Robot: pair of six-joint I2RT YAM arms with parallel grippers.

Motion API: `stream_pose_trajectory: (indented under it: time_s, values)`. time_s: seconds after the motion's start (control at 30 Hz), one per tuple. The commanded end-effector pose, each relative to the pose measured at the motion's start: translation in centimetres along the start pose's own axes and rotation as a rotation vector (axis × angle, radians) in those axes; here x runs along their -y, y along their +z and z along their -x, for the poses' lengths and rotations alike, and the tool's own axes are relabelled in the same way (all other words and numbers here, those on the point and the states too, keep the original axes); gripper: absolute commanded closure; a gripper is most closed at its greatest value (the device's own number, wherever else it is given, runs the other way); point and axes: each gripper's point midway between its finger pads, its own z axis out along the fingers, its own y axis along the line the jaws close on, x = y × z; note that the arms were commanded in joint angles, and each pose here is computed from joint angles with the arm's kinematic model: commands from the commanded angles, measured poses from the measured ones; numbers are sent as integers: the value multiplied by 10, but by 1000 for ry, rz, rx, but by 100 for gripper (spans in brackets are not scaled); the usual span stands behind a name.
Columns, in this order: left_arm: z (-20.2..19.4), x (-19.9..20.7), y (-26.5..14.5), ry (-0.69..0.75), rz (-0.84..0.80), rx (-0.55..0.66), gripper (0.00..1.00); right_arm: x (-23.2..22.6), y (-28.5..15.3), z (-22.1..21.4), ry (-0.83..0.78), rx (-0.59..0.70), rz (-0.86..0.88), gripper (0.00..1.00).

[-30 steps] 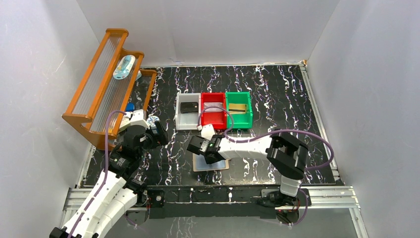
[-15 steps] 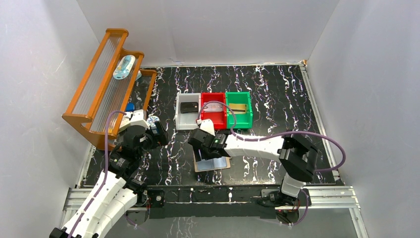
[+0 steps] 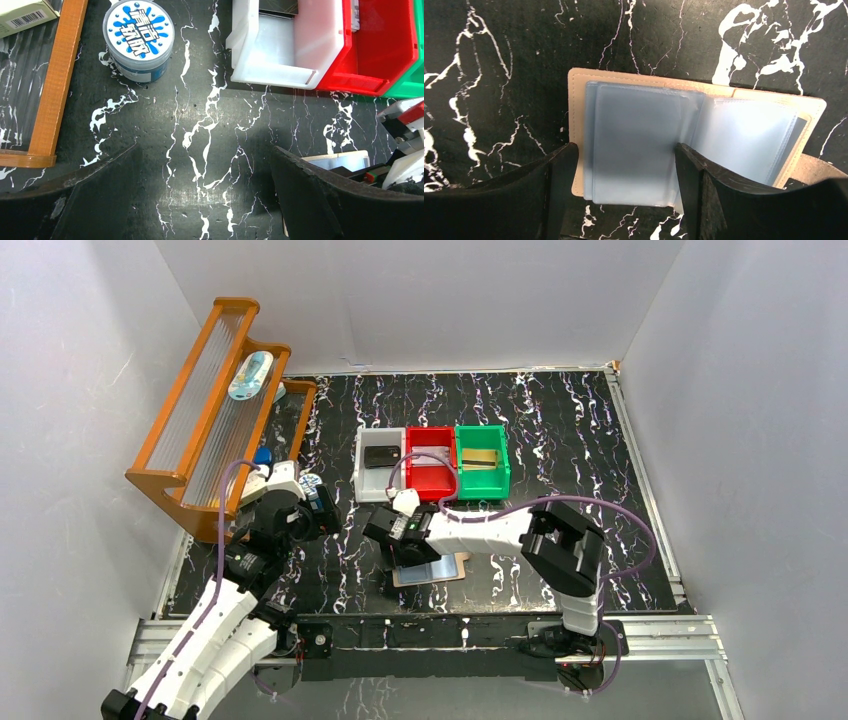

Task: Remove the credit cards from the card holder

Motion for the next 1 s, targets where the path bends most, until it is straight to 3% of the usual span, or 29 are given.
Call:
stream_pose_trajectory:
  time_s: [0.0, 0.23, 0.5, 0.77, 0.97]
  values:
    - [1, 0, -2, -3, 3, -13, 2, 9, 7, -7, -3, -28, -85, 21]
    - [0, 0, -1, -3, 2, -16, 2, 13, 13, -21, 9, -53, -66, 33]
    - [0, 1, -1, -3, -1, -17, 2, 2, 8, -18, 100, -62, 145, 48]
    - [-3, 3, 0, 0, -12, -35, 2, -3, -1, -10, 219, -101, 337, 47]
    - [-5, 6, 2, 3, -21, -50, 2, 2, 0, -11, 262, -120, 380, 43]
